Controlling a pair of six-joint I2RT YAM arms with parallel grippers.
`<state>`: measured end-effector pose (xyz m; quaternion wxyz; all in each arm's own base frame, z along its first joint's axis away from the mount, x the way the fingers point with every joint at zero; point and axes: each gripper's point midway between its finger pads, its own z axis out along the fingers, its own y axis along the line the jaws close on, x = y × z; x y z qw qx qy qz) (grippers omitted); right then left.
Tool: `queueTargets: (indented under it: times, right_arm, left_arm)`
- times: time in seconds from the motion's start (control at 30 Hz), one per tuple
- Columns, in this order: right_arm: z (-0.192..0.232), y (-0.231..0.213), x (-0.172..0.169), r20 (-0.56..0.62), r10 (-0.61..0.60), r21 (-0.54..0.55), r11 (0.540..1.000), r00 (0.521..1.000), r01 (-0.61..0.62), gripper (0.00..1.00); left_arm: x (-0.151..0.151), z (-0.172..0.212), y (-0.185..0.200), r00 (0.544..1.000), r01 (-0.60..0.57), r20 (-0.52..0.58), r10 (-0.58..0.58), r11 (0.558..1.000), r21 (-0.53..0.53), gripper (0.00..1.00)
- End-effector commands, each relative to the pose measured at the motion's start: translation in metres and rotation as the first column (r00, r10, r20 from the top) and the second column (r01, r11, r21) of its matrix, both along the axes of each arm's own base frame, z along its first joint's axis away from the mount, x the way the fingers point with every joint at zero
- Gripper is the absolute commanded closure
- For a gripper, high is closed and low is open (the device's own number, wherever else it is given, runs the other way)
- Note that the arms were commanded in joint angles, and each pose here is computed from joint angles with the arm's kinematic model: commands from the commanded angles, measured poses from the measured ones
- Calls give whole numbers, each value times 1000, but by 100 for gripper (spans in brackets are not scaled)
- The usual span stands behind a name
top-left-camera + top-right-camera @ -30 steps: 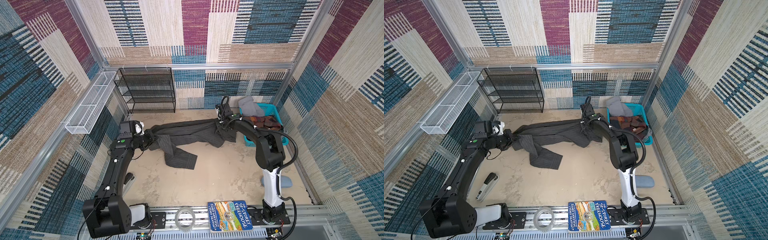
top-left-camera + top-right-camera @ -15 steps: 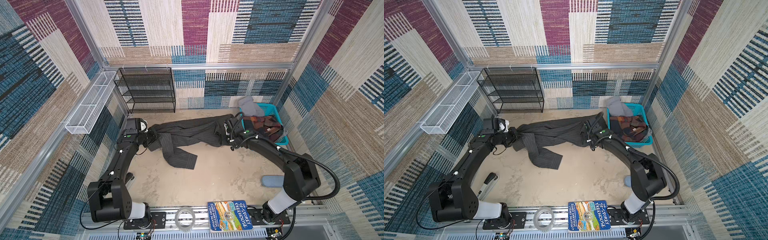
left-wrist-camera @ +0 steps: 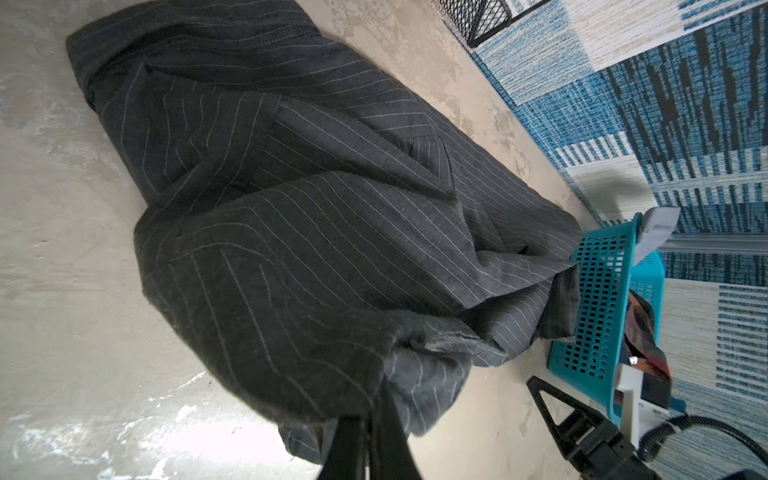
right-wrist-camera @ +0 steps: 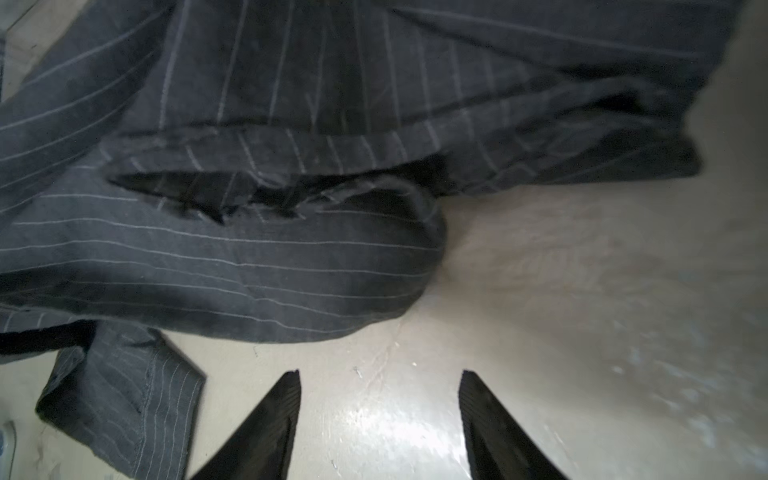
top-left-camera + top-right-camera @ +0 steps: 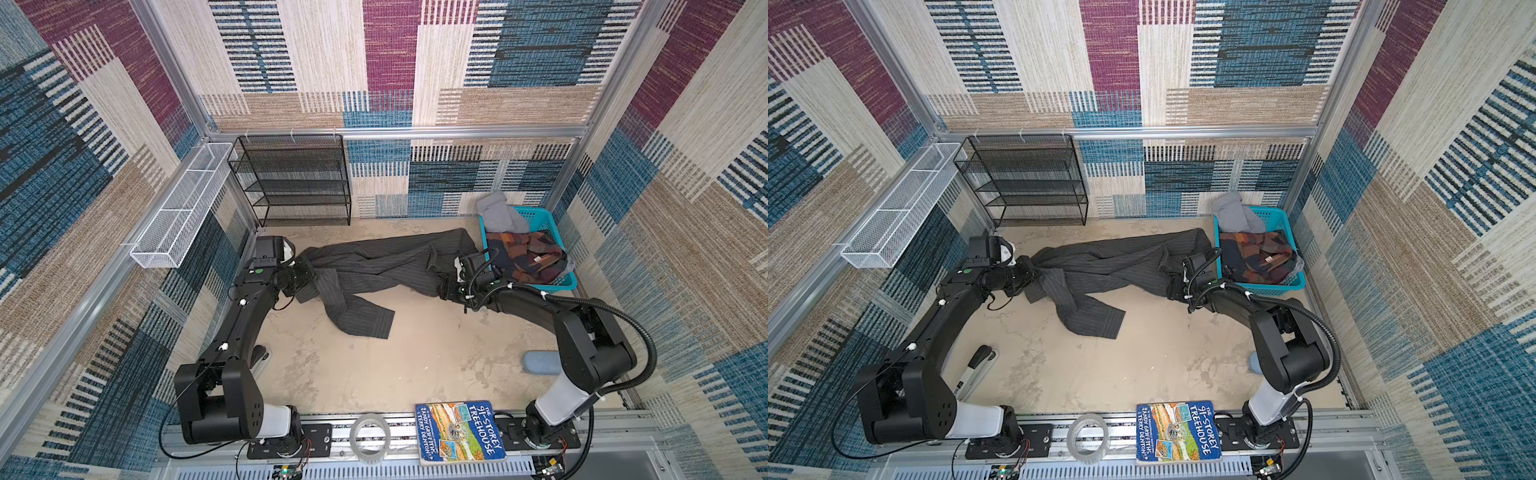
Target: Fold and stack the long sleeve shirts
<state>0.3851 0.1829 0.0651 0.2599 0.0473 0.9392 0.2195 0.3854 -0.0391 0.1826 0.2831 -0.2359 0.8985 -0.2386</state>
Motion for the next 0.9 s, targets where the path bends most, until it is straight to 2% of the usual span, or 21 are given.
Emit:
queueTargets:
  times: [0.0, 0.1, 0.3, 0.6, 0.7, 0.87]
  right_arm:
    - [8, 19, 11, 69, 63, 120, 990, 996, -71, 36]
    - [3, 20, 10, 75, 70, 177, 981, 995, -82, 36]
    - [-6, 17, 14, 85, 67, 206, 975, 994, -84, 34]
    - [-19, 9, 30, 110, 83, 151, 984, 990, -99, 34]
    - [-19, 14, 34, 131, 128, 144, 979, 983, -146, 40]
    - [-2, 27, 37, 169, 174, 191, 960, 970, -205, 70]
  left_arm:
    - [0, -2, 1, 1000, 3, -8, -2, 999, 37, 100]
    - [1, -4, -2, 1000, 9, -16, -8, 999, 53, 100]
    - [0, -8, -2, 999, 10, -31, -7, 998, 69, 100]
    - [-2, -11, 2, 999, -4, -39, 8, 996, 88, 100]
    - [-1, -13, 1, 999, -4, -47, 8, 997, 83, 100]
    - [1, -14, 1, 999, -11, -46, 15, 997, 77, 100]
